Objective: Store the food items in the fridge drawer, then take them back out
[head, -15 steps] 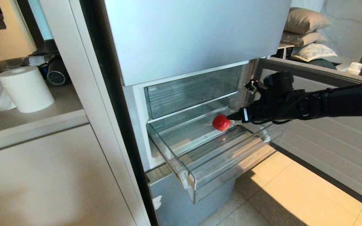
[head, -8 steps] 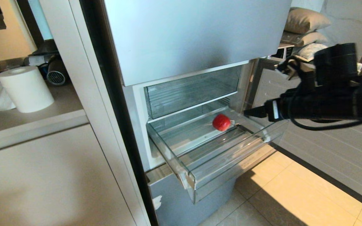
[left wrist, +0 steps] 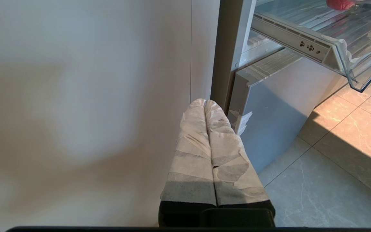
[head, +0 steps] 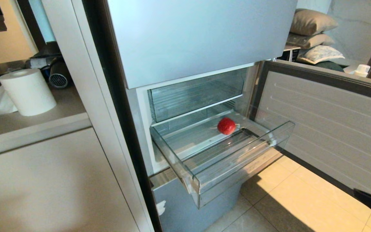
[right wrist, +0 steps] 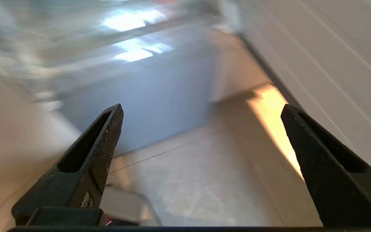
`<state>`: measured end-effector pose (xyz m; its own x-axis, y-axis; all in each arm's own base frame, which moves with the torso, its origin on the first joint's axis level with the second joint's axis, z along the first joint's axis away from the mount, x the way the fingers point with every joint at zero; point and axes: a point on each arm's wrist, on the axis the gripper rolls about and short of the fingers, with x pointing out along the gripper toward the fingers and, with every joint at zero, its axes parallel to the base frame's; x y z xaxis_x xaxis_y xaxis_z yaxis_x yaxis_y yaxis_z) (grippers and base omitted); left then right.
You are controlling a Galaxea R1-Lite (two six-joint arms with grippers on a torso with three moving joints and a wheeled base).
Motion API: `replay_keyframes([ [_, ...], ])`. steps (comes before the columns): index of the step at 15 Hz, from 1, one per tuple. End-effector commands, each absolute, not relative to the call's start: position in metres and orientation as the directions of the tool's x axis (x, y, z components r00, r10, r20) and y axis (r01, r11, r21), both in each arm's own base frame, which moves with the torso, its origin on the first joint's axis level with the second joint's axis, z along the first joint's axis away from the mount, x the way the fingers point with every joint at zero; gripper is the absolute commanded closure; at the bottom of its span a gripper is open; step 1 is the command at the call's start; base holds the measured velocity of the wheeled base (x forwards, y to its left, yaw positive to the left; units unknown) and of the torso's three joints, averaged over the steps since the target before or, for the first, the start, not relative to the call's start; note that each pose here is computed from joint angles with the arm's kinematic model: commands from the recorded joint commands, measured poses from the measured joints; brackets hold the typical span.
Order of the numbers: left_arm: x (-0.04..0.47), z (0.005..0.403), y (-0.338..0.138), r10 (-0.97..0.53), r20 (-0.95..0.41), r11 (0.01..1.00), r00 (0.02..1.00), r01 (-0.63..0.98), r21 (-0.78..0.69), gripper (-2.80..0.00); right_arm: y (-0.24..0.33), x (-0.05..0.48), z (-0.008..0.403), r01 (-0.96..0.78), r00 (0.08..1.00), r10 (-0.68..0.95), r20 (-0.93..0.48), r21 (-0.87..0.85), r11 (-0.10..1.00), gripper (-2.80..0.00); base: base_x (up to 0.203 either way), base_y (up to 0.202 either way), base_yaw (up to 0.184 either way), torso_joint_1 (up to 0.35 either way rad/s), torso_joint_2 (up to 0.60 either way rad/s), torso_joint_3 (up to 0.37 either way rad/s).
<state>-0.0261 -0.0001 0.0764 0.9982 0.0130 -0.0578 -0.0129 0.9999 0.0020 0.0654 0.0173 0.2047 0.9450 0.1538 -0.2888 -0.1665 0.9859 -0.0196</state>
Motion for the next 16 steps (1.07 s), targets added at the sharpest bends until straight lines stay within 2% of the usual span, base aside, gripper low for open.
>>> replay_keyframes([
  [1,-0.026,0.076,0.000,0.014,-0.058,1.000,0.998,-0.014,0.003,0.00,-0.001,0.020,0.174,0.026,0.986,-0.028,-0.167,-0.014,1.000,-2.80,0.000,0.000,0.000,0.000,0.00,0.000],
  [4,-0.026,0.076,0.000,0.014,-0.058,1.000,0.998,-0.014,0.003,0.00,-0.006,0.009,0.162,0.107,0.984,-0.107,-0.140,-0.005,0.994,-2.80,0.000,0.000,0.000,0.000,0.00,0.000],
  [6,-0.026,0.076,0.000,0.014,-0.058,1.000,0.998,-0.014,0.002,0.00,-0.005,0.009,0.144,0.155,0.971,-0.156,-0.179,-0.021,0.988,-2.80,0.000,0.000,0.000,0.000,0.00,0.000],
  [10,-0.026,0.076,0.000,0.014,-0.060,1.000,0.998,-0.014,0.002,0.00,-0.001,-0.006,0.091,0.039,0.987,-0.052,-0.155,-0.085,0.996,-2.80,0.000,0.000,0.000,0.000,0.00,0.000],
  [12,-0.026,0.076,0.000,0.014,-0.058,1.000,0.998,-0.014,0.002,0.00,0.000,-0.017,0.082,0.027,0.997,-0.033,-0.068,-0.091,0.995,-2.80,0.000,0.000,0.000,0.000,0.00,0.000],
  [13,-0.026,0.076,0.000,0.014,-0.059,1.000,0.998,-0.014,0.002,0.00,0.000,-0.021,0.078,0.025,0.999,-0.027,-0.024,-0.093,0.995,0.00,0.000,0.000,0.000,0.000,0.00,0.000],
  [16,-0.026,0.076,0.000,0.014,-0.058,1.000,0.998,-0.014,0.002,0.00,0.000,-0.023,0.074,0.016,1.000,-0.017,-0.011,-0.084,0.996,0.00,0.000,0.000,0.000,0.000,0.00,0.000],
])
